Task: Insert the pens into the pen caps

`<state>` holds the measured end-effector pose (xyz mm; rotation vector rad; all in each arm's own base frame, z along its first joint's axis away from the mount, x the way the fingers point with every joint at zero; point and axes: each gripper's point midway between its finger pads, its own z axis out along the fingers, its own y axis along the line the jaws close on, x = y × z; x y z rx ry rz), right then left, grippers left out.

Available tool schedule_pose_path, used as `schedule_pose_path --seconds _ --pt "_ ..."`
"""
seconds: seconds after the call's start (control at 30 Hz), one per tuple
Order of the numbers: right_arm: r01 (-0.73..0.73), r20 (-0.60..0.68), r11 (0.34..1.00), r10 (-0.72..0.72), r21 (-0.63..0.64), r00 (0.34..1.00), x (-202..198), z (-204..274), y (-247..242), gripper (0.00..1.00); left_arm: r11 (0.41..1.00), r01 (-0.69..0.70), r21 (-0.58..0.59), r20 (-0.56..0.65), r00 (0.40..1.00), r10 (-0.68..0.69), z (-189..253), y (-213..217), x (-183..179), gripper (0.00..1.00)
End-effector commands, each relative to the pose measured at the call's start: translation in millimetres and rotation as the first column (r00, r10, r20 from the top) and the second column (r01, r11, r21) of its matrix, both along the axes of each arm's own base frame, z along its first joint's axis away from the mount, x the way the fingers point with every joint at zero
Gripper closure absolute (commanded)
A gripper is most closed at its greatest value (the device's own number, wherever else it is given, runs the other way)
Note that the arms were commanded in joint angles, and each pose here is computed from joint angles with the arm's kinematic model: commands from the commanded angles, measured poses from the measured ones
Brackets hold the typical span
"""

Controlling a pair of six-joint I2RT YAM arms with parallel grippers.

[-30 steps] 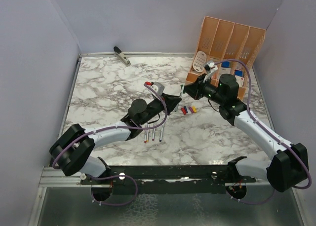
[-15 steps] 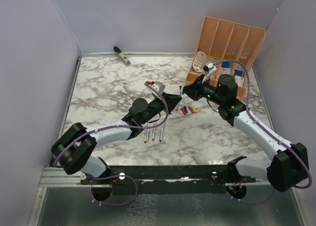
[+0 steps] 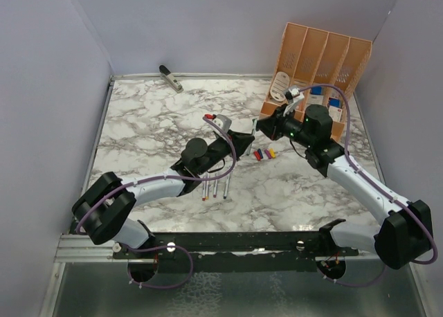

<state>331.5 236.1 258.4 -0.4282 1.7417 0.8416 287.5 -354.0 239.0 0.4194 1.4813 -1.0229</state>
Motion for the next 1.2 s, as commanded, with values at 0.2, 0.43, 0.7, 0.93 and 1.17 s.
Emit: schedule_pose_path --seconds 0.2,0.43,0.7,0.93,1.17 --pt "0.187 0.148 0.978 -0.199 0.092 0.969 21 42 -23 0.99 0.995 0.019 -0.096 0.132 0.991 -0.006 33 36 -35 1.00" --pt "-0.050 0.376 0.963 -0.056 0.264 0.925 -24 96 -8 0.99 0.976 0.099 -0.193 0.164 0.984 -0.067 48 40 -56 1.00" --pt "-0.297 0.531 0.893 0.080 0.338 0.844 -76 134 1 0.99 0.936 0.194 -0.294 0.212 0.968 -0.134 60 42 -76 1.00" --pt "-0.427 0.560 0.822 0.165 0.376 0.812 -100 148 8 0.99 0.923 0.255 -0.286 0.222 0.955 -0.196 67 35 -84 1.00" --pt "-0.470 0.542 0.794 0.218 0.385 0.812 -106 144 12 0.99 0.924 0.294 -0.246 0.237 0.942 -0.236 66 29 -89 1.00"
